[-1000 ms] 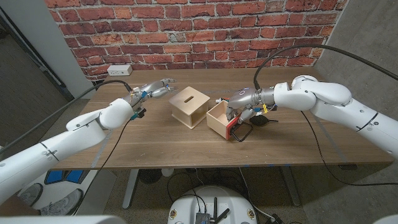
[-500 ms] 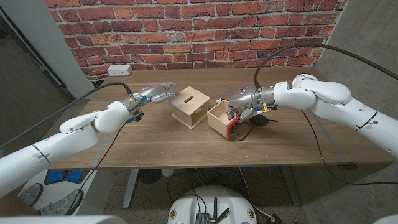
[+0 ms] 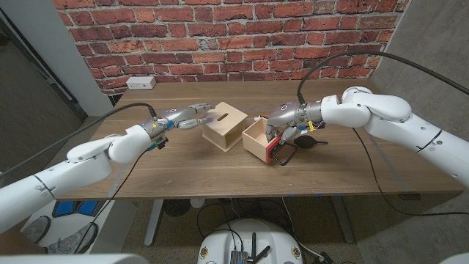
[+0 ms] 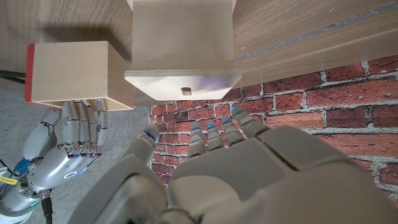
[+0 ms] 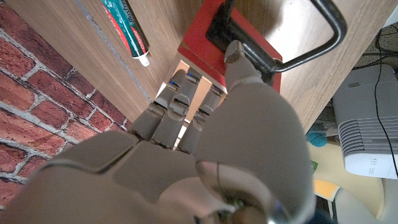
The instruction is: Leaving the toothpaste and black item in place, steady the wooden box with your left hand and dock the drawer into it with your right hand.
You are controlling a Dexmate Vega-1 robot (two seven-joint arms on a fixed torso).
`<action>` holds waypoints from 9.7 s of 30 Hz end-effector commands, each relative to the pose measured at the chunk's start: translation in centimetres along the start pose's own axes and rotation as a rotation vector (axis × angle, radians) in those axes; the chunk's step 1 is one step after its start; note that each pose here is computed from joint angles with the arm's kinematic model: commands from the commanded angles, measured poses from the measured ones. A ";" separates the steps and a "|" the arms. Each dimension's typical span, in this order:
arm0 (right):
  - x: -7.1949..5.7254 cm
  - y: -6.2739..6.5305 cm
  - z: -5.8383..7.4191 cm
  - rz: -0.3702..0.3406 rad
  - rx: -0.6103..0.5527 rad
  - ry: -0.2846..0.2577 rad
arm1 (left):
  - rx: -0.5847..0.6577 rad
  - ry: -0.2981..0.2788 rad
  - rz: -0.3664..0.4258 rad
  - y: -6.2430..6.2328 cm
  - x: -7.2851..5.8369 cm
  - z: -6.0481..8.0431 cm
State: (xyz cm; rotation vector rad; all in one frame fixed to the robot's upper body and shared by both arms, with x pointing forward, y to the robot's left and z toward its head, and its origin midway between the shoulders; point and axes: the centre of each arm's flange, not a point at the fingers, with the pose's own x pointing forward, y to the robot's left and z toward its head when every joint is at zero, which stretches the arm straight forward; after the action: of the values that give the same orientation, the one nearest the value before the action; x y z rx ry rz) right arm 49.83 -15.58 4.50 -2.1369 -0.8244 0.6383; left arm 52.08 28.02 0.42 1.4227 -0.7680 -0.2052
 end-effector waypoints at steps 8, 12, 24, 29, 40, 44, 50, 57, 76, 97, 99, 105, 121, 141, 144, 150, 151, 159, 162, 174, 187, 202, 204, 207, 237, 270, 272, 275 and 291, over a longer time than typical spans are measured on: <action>1.0 -0.5 -0.1 -0.015 0.007 -0.024 | 0.082 -0.044 -0.070 -2.2 0.4 0.2; 1.1 -0.4 -0.2 -0.018 0.013 -0.026 | 0.086 -0.042 -0.077 -2.3 0.5 0.1; 1.7 -0.3 -0.4 -0.024 0.025 -0.039 | 0.097 -0.025 -0.099 -2.8 0.4 -0.3; 1.9 -0.4 -0.5 -0.030 0.022 -0.038 | 0.115 -0.015 -0.098 -3.0 0.2 -0.4; 2.0 -0.3 -0.8 -0.031 0.021 -0.032 | 0.143 -0.012 -0.086 -3.1 -0.1 -0.4; 2.1 -0.3 -0.9 -0.032 0.022 -0.030 | 0.151 -0.016 -0.087 -3.0 0.0 -0.3; 2.3 -0.3 -0.8 -0.032 0.015 -0.034 | 0.153 -0.022 -0.089 -3.0 0.1 -0.4; 2.7 -0.5 -0.4 -0.042 0.003 -0.038 | 0.153 -0.023 -0.095 -2.9 0.2 -0.4; 4.1 -1.0 0.4 -0.055 -0.007 -0.067 | 0.166 -0.024 -0.098 -2.8 0.3 -0.5; 5.6 -1.0 1.2 -0.064 -0.022 -0.101 | 0.168 -0.026 -0.090 -2.6 0.6 -0.2; 5.7 -1.0 1.3 -0.064 -0.022 -0.103 | 0.170 -0.026 -0.090 -2.6 0.7 -0.2; 5.9 -1.0 1.2 -0.057 -0.027 -0.106 | 0.170 -0.025 -0.090 -2.6 0.8 -0.2; 6.1 -0.6 0.0 -0.018 -0.013 -0.112 | 0.169 -0.028 -0.102 -2.7 0.8 -0.4; 6.4 -0.9 -0.7 -0.030 -0.013 -0.111 | 0.170 -0.035 -0.110 -2.8 1.2 -0.3; 6.4 -1.1 -0.7 -0.036 -0.017 -0.111 | 0.170 -0.031 -0.111 -2.8 1.2 -0.3; 6.4 -1.3 -0.7 -0.048 -0.022 -0.106 | 0.167 -0.032 -0.111 -2.9 1.3 -0.2; 6.4 -1.3 -0.7 -0.052 -0.021 -0.106 | 0.170 -0.035 -0.113 -2.9 1.3 -0.2; 6.3 -1.4 -0.7 -0.068 -0.028 -0.097 | 0.167 -0.031 -0.115 -3.0 1.4 0.0; 6.3 -1.4 -0.6 -0.074 -0.028 -0.093 | 0.165 -0.036 -0.115 -3.1 1.4 0.0; 5.4 -0.9 -0.7 -0.069 -0.029 -0.072 | 0.167 -0.033 -0.119 -3.1 1.4 0.0; 5.0 -0.6 -0.2 -0.094 -0.033 -0.045 | 0.170 -0.035 -0.111 -3.1 1.4 0.0; 5.9 -0.8 0.2 -0.139 -0.062 -0.052 | 0.170 -0.041 -0.104 -3.3 1.5 0.4; 6.0 -0.8 0.3 -0.140 -0.068 -0.060 | 0.172 -0.044 -0.107 -3.3 1.5 0.4; 5.9 -0.8 0.5 -0.142 -0.076 -0.069 | 0.169 -0.035 -0.105 -3.3 1.6 0.4; 7.0 -0.6 0.1 -0.186 -0.070 -0.039 | 0.167 -0.043 -0.106 -3.4 2.4 0.4; 8.4 -0.4 0.2 -0.222 -0.060 -0.002 | 0.173 -0.037 -0.098 -3.3 2.7 0.5; 8.5 -0.4 0.3 -0.224 -0.062 0.002 | 0.172 -0.041 -0.100 -3.3 2.8 0.5; 8.6 -0.4 0.3 -0.223 -0.065 0.006 | 0.172 -0.046 -0.102 -3.3 2.8 0.5; 8.3 -0.4 0.5 -0.209 -0.092 0.030 | 0.164 -0.038 -0.102 -3.6 2.8 0.5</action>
State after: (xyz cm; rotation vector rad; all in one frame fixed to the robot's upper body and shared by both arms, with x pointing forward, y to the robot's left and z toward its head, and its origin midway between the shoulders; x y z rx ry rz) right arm 55.22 -9.09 3.13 -2.0798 -1.0679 0.4838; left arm 54.93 25.41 -1.82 1.6229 -0.7628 -0.2543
